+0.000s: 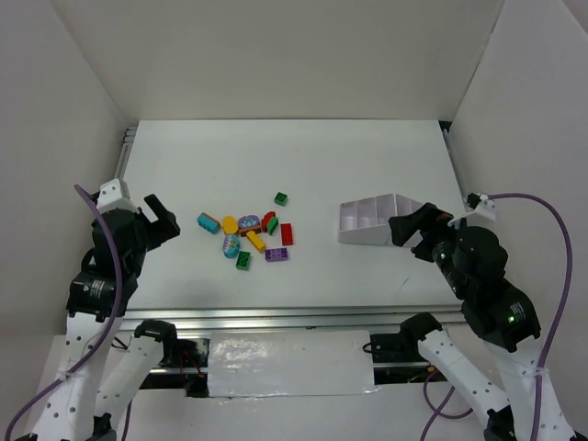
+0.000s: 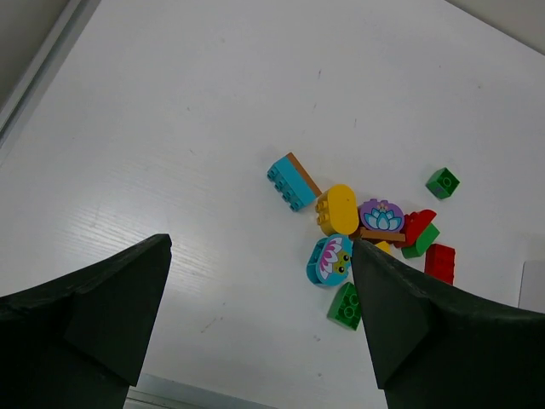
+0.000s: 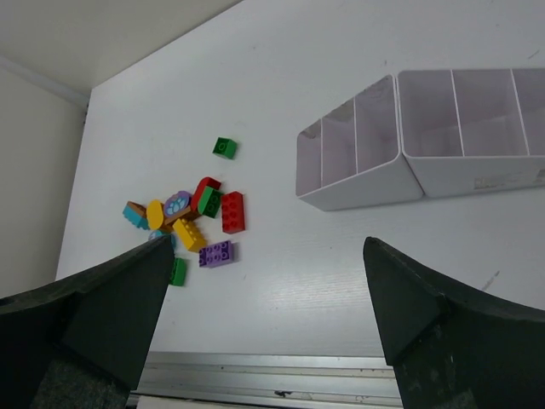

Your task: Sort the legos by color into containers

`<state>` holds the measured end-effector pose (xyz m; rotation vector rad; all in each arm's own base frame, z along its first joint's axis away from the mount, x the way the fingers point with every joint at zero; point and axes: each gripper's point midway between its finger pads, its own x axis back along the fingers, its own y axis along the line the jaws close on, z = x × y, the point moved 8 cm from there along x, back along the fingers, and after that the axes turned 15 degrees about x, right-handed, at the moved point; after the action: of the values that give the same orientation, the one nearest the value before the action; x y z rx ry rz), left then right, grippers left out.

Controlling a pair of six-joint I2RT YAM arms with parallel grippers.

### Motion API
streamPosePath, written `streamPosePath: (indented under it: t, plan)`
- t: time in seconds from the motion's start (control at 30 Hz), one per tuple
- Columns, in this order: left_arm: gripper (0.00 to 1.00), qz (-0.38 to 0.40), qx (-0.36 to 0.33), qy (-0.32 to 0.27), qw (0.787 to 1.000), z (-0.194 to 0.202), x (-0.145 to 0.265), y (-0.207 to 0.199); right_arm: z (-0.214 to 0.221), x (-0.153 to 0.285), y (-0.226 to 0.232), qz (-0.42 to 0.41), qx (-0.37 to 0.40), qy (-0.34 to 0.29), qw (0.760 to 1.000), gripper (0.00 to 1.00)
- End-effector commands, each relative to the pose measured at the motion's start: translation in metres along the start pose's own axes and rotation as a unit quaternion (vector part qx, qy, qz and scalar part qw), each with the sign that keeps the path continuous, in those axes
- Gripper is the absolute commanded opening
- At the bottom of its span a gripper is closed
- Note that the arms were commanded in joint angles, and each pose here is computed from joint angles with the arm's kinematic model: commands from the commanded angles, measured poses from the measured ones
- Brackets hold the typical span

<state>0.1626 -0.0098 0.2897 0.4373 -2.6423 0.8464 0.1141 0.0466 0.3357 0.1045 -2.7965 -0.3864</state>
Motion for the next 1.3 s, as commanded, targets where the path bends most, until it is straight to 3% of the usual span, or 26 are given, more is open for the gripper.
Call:
streamPosePath:
  t: [0.0,0.3,0.53,0.7,0.93,1.0,1.07,1.1,1.13,1.2,1.27]
  plan:
    - [1.0,0.011,0.012,-0.018,1.0,-0.011,0.003,-0.008,-0.009,0.003,0.002,-0.001,-0.01,-0.018,1.0,1.0]
    - [0.99,0.014,0.014,-0.019,1.0,-0.011,0.004,-0.008,-0.005,-0.004,0.014,-0.054,0.001,0.001,0.999,1.0]
    - [1.0,0.015,0.013,-0.016,1.0,-0.011,0.003,-0.008,0.0,-0.038,0.032,-0.072,-0.002,0.063,0.995,1.0]
    - [1.0,0.015,0.013,-0.014,1.0,-0.01,0.001,-0.009,-0.009,-0.067,0.057,-0.071,-0.012,0.071,0.995,1.0]
    - [0.99,0.015,0.01,-0.01,1.0,-0.009,0.0,-0.009,-0.009,-0.144,0.137,-0.05,-0.011,0.1,0.994,1.0]
    - [1.0,0.013,0.01,-0.011,1.0,-0.009,0.0,-0.008,0.01,-0.18,0.154,-0.02,0.003,0.128,0.992,1.0]
    - [0.99,0.01,0.011,-0.013,1.0,-0.009,0.001,-0.008,0.003,-0.199,0.173,-0.009,-0.005,0.121,0.993,1.0]
    - [1.0,0.012,0.011,-0.015,1.0,-0.01,0.002,-0.007,0.024,-0.223,0.177,0.026,0.017,0.146,0.989,1.0]
    - [0.99,0.013,0.011,-0.014,1.0,-0.009,0.002,-0.008,0.011,-0.231,0.189,0.03,0.003,0.13,0.991,1.0]
    - [0.99,0.016,0.009,-0.012,1.0,-0.008,0.002,-0.008,0.04,-0.265,0.194,0.074,0.032,0.163,0.983,1.0]
    - [0.99,0.02,0.007,-0.007,1.0,-0.007,0.001,-0.009,0.035,-0.282,0.209,0.083,0.03,0.161,0.983,1.0]
